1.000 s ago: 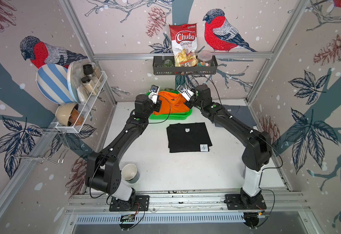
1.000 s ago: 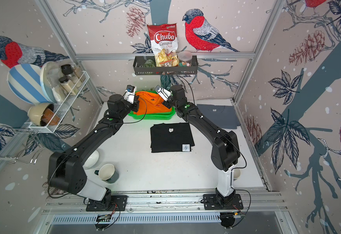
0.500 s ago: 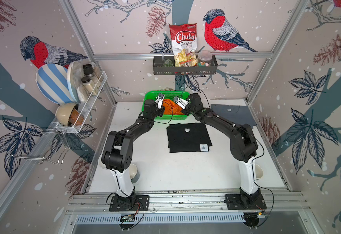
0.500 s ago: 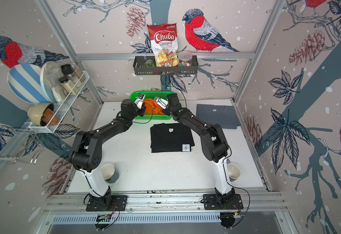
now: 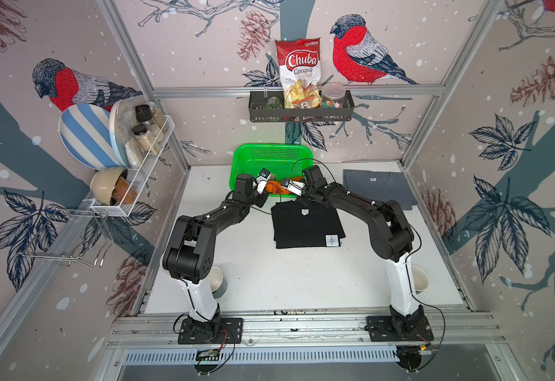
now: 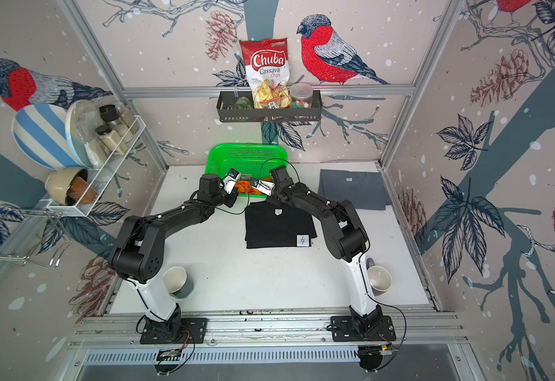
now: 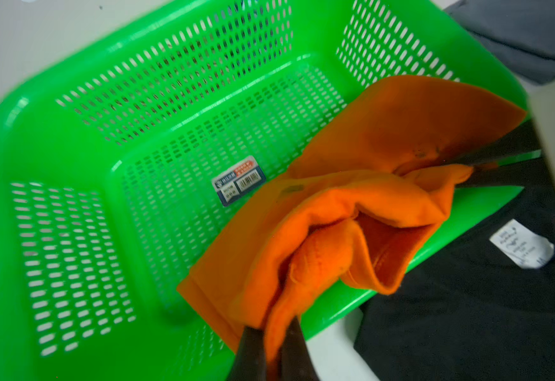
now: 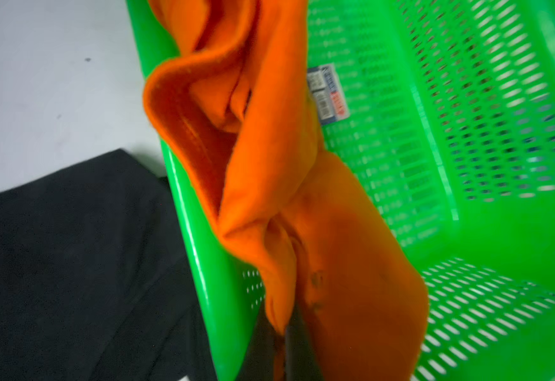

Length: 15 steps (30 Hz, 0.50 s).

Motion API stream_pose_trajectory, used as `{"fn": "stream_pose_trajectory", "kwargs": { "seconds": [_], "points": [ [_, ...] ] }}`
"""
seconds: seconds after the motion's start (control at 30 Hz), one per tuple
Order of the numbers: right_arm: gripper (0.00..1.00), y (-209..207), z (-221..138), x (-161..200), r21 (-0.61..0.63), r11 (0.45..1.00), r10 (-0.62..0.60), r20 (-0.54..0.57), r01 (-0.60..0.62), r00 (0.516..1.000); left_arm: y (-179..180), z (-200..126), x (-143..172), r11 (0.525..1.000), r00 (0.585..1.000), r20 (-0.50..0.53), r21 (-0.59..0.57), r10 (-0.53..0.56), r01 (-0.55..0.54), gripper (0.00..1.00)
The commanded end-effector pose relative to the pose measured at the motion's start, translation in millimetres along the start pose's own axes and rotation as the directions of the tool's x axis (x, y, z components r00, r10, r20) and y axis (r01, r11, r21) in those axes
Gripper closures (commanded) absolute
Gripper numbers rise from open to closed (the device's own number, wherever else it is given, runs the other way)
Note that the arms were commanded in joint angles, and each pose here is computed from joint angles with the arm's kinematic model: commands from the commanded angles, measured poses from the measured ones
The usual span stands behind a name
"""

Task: Put the folded t-shirts into the basket
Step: Move the bin to the center of the board.

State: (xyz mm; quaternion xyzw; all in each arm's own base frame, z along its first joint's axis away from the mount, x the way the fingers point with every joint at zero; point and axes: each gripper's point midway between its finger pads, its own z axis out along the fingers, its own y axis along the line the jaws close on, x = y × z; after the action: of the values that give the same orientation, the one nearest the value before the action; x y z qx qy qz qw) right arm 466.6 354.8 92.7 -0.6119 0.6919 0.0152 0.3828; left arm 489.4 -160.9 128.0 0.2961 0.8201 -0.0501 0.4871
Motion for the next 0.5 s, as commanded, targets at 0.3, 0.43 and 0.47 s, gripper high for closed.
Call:
{"fn": "stream_pose_trajectory", "kwargs": {
  "seconds": [0.3, 0.43, 0.47],
  "points": [
    [1.00, 60, -57, 17, -0.228, 0.973, 0.027, -0.020, -0.031, 0.999, -51, -52, 23, 0.981, 0.993, -0.119, 0.191, 0.000, 0.023, 1.00],
    [1.00, 82, -85, 14, -0.310, 0.950, 0.042, -0.002, -0.040, 0.999, -67, -82, 24, 0.968, 0.989, -0.144, 0.247, -0.013, 0.049, 1.00],
    [1.00, 85, -92, 12, -0.321, 0.946, 0.045, 0.009, -0.039, 0.999, -71, -92, 22, 0.965, 0.990, -0.144, 0.258, -0.009, 0.047, 1.00]
  ]
}}
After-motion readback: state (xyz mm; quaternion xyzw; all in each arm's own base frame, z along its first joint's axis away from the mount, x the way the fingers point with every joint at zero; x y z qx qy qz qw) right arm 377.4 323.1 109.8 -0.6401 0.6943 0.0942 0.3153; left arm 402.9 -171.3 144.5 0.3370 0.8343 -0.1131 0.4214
